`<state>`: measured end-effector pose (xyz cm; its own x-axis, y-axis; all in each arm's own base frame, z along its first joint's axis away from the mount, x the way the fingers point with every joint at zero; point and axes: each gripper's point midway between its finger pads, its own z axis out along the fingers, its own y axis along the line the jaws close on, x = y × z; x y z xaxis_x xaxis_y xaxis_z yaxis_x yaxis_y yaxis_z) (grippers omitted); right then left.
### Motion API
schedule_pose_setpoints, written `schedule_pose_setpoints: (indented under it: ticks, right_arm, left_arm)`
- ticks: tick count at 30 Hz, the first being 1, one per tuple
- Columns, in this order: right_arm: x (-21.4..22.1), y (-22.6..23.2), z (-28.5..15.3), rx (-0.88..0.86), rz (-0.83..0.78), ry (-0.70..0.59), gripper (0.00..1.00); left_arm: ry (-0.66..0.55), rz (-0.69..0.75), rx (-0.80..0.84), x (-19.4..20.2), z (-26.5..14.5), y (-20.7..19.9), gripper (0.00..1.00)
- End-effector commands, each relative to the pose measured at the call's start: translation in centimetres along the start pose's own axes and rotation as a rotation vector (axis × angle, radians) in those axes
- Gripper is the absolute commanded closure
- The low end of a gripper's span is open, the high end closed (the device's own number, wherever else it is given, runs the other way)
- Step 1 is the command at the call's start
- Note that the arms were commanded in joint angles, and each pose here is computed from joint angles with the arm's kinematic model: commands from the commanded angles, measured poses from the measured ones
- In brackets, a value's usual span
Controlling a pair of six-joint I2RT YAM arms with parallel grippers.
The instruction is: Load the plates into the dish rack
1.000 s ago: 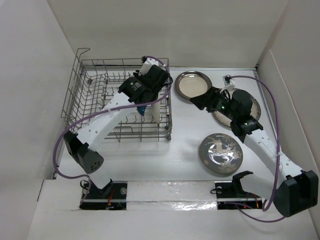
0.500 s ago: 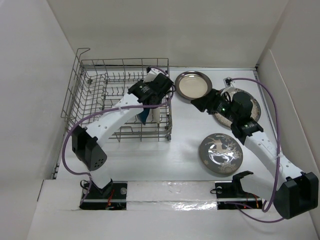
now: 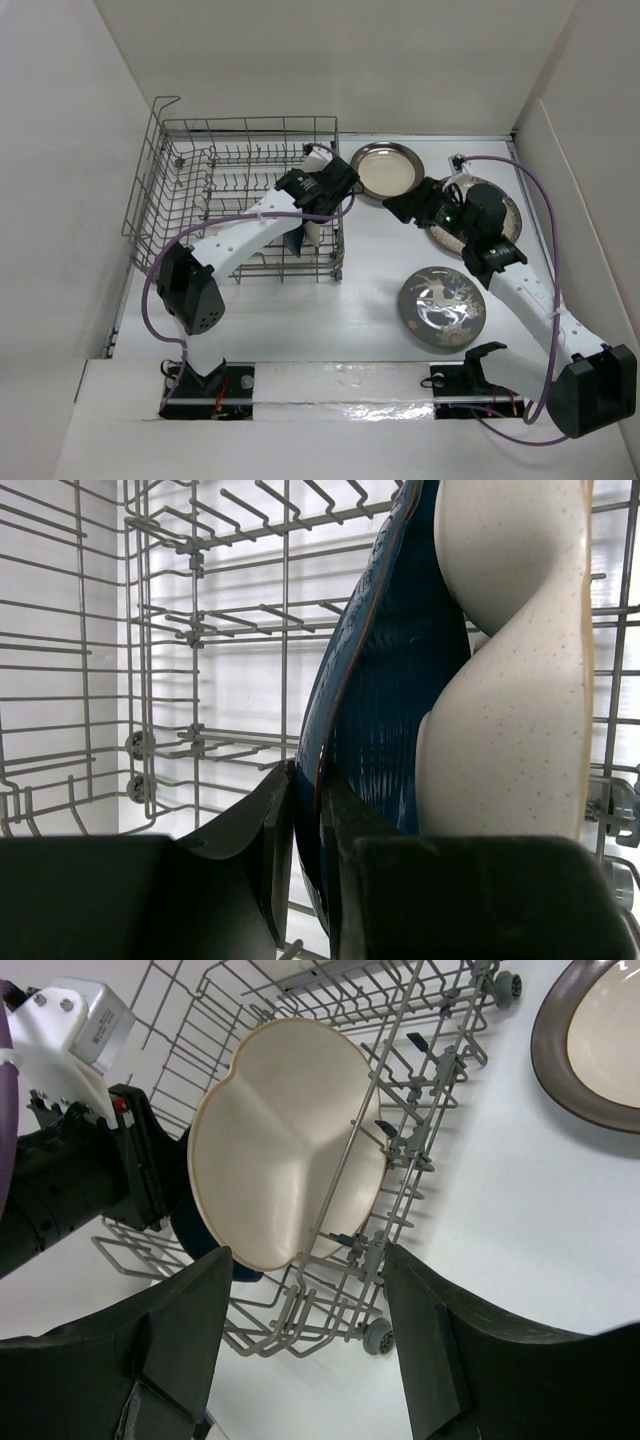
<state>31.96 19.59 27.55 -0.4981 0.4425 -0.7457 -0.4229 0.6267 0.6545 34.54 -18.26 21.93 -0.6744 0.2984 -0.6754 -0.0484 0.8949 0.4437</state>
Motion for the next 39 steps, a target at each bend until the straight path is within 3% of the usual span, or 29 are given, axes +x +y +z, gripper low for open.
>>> schedule_pose_setpoints:
  ticks: [1,5,6,9,11,18,22,26,29,30,32,34,35,38,39]
  right_arm:
    - [-0.8,0.4,-0.4,-0.024,-0.034,-0.046,0.32]
    - [-0.6,-0.3,-0.5,-0.003,-0.026,-0.046,0.32]
    - [-0.5,-0.5,-0.6,0.002,-0.024,-0.045,0.32]
    - [-0.2,-1.2,-0.9,0.027,-0.017,-0.051,0.32]
    - [0.3,-2.2,-1.1,0.054,-0.005,-0.048,0.33]
    - [1.6,-5.8,-2.3,0.154,0.038,-0.055,0.33]
    - [1.7,-7.8,-3.4,0.227,0.055,-0.075,0.40]
    - [2.3,-10.0,-3.8,0.308,0.079,-0.082,0.82]
    - [1.9,-11.2,-3.4,0.352,0.104,-0.097,0.94]
    - [2.1,-12.2,-2.9,0.372,0.126,-0.087,0.95]
    - [0.9,-12.4,-1.8,0.369,0.141,-0.119,0.92]
    - [0.9,-14.1,-0.2,0.400,0.171,-0.118,0.82]
    - [-0.2,-14.5,0.5,0.415,0.185,-0.147,0.62]
    - [-1.2,-16.9,2.8,0.472,0.276,-0.205,0.36]
    - [-1.0,-17.0,3.7,0.479,0.296,-0.213,0.36]
  left_arm:
    - [-0.045,-0.065,-0.037,-0.8,-0.3,0.8,1.00]
    - [-0.028,-0.054,-0.047,0.4,0.4,0.4,0.99]
    - [-0.037,-0.068,-0.039,0.3,0.4,0.3,0.86]
    - [-0.046,-0.085,0.006,0.4,0.4,-0.3,0.65]
    - [-0.052,-0.095,0.012,0.4,0.4,-0.3,0.58]
    - [-0.129,-0.176,0.075,-1.7,-1.6,0.8,0.48]
    - [-0.176,-0.216,0.110,-2.8,-3.3,2.2,0.44]
    - [-0.221,-0.252,0.149,-3.6,-4.9,3.7,0.45]
    - [-0.270,-0.296,0.213,-4.3,-6.5,4.6,0.53]
    - [-0.304,-0.335,0.241,-4.9,-7.6,5.3,0.61]
    - [-0.336,-0.366,0.312,-5.4,-8.8,5.4,0.72]
    - [-0.409,-0.412,0.419,-6.2,-10.9,5.8,0.85]
    - [-0.419,-0.411,0.445,-5.8,-11.0,5.6,0.89]
    - [-0.518,-0.477,0.554,-6.5,-13.8,6.9,1.00]
    - [-0.550,-0.503,0.580,-6.2,-14.4,7.4,1.00]
